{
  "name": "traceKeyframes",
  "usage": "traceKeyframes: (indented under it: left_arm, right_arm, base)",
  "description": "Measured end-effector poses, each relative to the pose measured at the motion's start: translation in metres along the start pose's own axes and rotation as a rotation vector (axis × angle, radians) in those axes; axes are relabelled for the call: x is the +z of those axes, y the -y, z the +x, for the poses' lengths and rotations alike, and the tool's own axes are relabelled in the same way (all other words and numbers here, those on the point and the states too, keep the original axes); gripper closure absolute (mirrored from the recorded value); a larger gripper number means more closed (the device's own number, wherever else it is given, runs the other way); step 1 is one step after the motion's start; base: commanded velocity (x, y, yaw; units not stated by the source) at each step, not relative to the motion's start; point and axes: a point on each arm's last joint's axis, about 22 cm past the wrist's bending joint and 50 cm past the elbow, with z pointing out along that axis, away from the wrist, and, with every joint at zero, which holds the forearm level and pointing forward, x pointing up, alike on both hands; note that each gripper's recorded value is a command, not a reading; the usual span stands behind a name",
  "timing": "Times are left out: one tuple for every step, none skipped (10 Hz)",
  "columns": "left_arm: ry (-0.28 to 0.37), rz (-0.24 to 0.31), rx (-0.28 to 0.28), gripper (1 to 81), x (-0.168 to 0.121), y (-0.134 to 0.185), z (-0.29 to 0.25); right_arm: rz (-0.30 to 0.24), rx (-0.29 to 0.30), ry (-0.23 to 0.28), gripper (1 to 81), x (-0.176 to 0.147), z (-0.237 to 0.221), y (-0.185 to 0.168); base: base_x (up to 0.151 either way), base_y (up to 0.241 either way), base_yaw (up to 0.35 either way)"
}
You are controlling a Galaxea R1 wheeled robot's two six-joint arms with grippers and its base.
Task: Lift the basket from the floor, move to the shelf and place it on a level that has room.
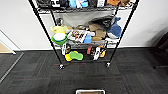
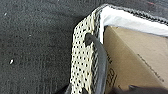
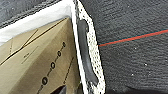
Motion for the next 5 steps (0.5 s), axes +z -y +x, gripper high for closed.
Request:
traceKeyframes:
  left_arm:
    - [-0.018, -0.014, 0.009, 1.0, 0.001, -0.012, 0.014]
    - [-0.025, -0.029, 0.015, 1.0, 0.004, -0.025, 0.019]
    - [-0.018, -0.037, 0.015, 1.0, 0.008, -0.034, 0.015]
    - [-0.014, -0.029, 0.011, 1.0, 0.010, -0.032, 0.011]
    - [-0.018, -0.011, 0.008, 1.0, 0.011, -0.027, 0.013]
  right_arm:
    - [0.003, -0.002, -0.009, 1.0, 0.000, 0.008, 0.003]
    - [0.005, -0.004, -0.017, 1.0, -0.001, 0.016, 0.004]
    - [0.009, -0.006, -0.021, 1.0, 0.000, 0.019, 0.008]
    - [0.014, -0.007, -0.023, 1.0, 0.001, 0.021, 0.012]
    - [0.023, -0.010, -0.027, 1.0, 0.005, 0.024, 0.021]
  base:
    - [0.000, 0.000, 0.000]
    - [0.000, 0.000, 0.000]
    - [0.000, 0.000, 0.000]
    - [0.000, 0.000, 0.000]
    - [0.000, 0.000, 0.000]
